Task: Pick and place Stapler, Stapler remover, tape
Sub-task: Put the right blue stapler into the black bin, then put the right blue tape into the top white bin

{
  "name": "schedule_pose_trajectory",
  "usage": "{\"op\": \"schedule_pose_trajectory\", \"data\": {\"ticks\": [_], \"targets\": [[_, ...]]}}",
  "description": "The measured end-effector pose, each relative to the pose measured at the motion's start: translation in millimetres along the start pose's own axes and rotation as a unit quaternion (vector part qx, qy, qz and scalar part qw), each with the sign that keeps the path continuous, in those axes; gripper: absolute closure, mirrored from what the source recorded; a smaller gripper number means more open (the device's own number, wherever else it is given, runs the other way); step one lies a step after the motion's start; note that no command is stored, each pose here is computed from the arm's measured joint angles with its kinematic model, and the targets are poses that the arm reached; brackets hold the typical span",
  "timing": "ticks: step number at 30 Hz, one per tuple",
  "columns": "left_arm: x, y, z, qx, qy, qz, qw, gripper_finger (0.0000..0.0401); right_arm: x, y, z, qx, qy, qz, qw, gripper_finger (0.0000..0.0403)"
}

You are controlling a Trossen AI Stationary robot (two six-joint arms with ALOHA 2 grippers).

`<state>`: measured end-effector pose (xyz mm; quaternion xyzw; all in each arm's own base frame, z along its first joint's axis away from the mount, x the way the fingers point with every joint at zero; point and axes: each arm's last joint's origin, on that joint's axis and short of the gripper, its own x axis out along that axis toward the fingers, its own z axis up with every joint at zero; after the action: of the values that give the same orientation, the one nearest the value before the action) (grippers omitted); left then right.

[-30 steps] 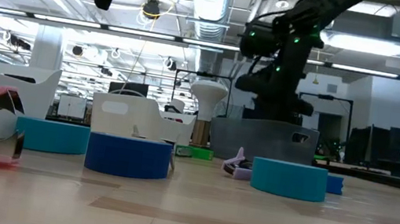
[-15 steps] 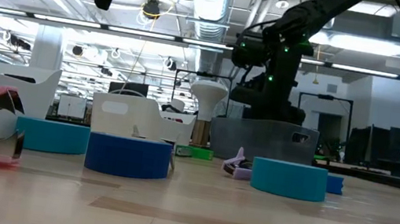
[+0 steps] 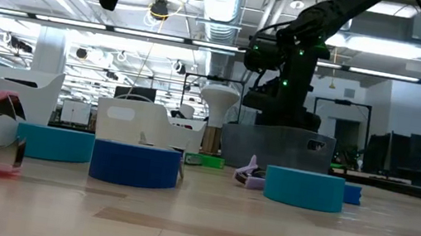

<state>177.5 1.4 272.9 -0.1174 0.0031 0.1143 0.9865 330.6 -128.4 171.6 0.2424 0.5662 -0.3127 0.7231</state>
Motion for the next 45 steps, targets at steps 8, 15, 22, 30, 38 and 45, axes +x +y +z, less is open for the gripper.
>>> {"op": "schedule_pose_trajectory", "data": {"ticks": [8, 15, 22, 30, 38, 45], "targets": [[0, 0, 0, 0.0, 0.0, 0.0, 1.0, 0.0393, 0, -1, 1, -0.017, -0.004, -0.01, 1.0, 0.0234], [0, 0, 0, 0.0, 0.0, 0.0, 1.0, 0.0393, 0, 2, -1, -0.059, -0.004, -0.008, 0.998, 0.0217], [0, 0, 0, -0.001, 0.0, 0.0, 1.0, 0.0393, -5, 6, -7, -0.061, 0.011, -0.044, 0.997, 0.0194], [0, 0, 0, -0.001, 0.0, 0.0, 1.0, 0.0393, -35, 18, 3, -0.072, -0.002, -0.048, 0.996, 0.0222], [0, 0, 0, -0.001, 0.0, 0.0, 1.0, 0.0393, -69, 30, 20, -0.077, -0.04, -0.026, 0.996, 0.025], [0, 0, 0, -0.001, 0.001, -0.004, 1.0, 0.0393, -92, 61, 5, -0.191, -0.018, 0.029, 0.981, 0.028]]}}
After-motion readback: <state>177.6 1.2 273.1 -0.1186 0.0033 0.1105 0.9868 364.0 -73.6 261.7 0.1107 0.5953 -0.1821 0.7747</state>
